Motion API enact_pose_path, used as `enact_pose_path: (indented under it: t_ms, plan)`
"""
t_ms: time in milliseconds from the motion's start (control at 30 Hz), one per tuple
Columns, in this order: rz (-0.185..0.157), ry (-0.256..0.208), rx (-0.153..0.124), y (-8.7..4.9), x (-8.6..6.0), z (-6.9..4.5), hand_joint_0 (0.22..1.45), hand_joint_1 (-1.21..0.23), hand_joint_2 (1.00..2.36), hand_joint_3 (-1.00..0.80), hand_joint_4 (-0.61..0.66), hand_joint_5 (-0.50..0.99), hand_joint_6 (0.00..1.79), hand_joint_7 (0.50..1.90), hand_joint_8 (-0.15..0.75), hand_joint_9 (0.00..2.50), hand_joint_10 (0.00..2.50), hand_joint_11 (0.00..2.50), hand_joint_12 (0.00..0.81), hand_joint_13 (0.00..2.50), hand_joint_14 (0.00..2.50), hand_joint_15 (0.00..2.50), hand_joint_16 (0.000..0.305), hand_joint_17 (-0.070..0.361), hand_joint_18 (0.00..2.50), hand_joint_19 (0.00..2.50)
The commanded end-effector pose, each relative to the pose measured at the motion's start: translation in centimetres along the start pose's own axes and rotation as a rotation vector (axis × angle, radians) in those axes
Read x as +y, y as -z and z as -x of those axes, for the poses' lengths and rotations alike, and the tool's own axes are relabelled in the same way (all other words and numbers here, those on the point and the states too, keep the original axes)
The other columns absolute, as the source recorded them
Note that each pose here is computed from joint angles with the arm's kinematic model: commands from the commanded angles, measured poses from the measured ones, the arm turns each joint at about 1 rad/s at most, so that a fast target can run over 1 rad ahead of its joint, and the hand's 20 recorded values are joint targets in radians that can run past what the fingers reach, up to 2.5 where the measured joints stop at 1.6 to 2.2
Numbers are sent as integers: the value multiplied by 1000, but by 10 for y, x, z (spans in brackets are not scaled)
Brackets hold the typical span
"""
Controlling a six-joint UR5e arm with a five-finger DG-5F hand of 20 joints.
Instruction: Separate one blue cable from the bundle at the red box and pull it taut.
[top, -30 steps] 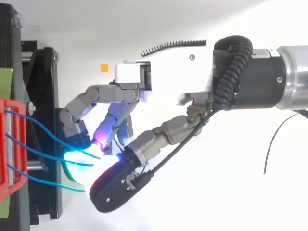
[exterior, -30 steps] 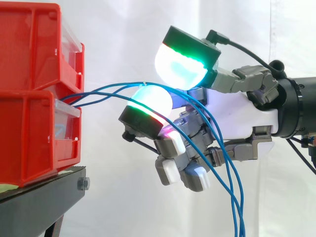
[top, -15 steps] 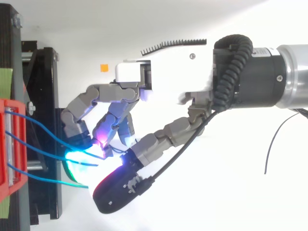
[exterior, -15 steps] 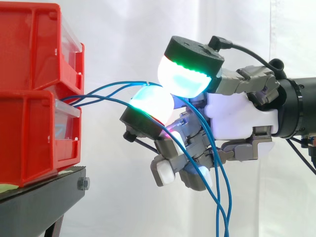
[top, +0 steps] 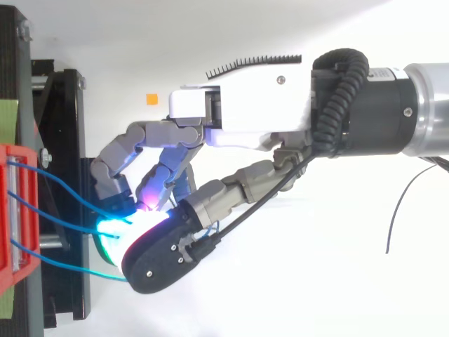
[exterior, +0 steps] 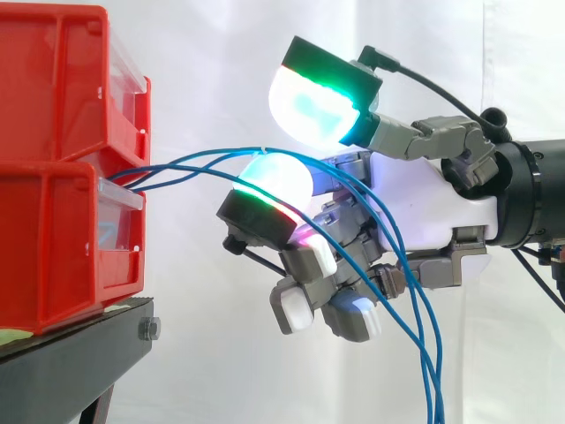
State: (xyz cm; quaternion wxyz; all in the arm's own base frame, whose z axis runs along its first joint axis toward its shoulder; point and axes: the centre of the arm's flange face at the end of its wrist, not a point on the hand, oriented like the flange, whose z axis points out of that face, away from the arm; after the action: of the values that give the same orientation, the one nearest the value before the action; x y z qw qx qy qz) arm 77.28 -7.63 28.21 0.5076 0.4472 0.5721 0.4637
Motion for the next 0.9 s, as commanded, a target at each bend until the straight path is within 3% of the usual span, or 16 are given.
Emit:
enact_pose_path:
  t_ms: [0,33,100,300,567,700,867]
  plan:
    - [-1,0,0,0,0,0,601,-631,1014,-317,38,-131,786,1197,333,969,28,862,357,773,22,610,45,101,848,996]
    - [-1,0,0,0,0,0,585,-671,1018,-241,39,-132,787,1235,334,965,27,858,358,766,22,611,45,102,846,996]
    - [1,0,0,0,0,0,581,-711,1020,-179,31,-142,823,1184,337,962,28,864,357,761,21,601,45,102,844,1001]
    - [-1,0,0,0,-1,0,600,-819,1025,-93,-66,-158,855,1199,324,900,27,855,360,721,22,603,46,104,823,988]
    - [-2,0,2,0,0,-1,683,-900,1016,-276,-91,-184,866,1244,319,838,29,858,374,707,21,579,47,107,815,937]
    - [-4,0,1,0,-1,0,733,-896,1002,-470,-45,-189,868,1238,315,826,28,864,374,709,21,575,48,107,819,905]
    - [-4,0,1,0,-1,0,623,-799,1000,-500,49,-171,862,1167,323,895,28,855,369,730,22,581,47,105,833,929]
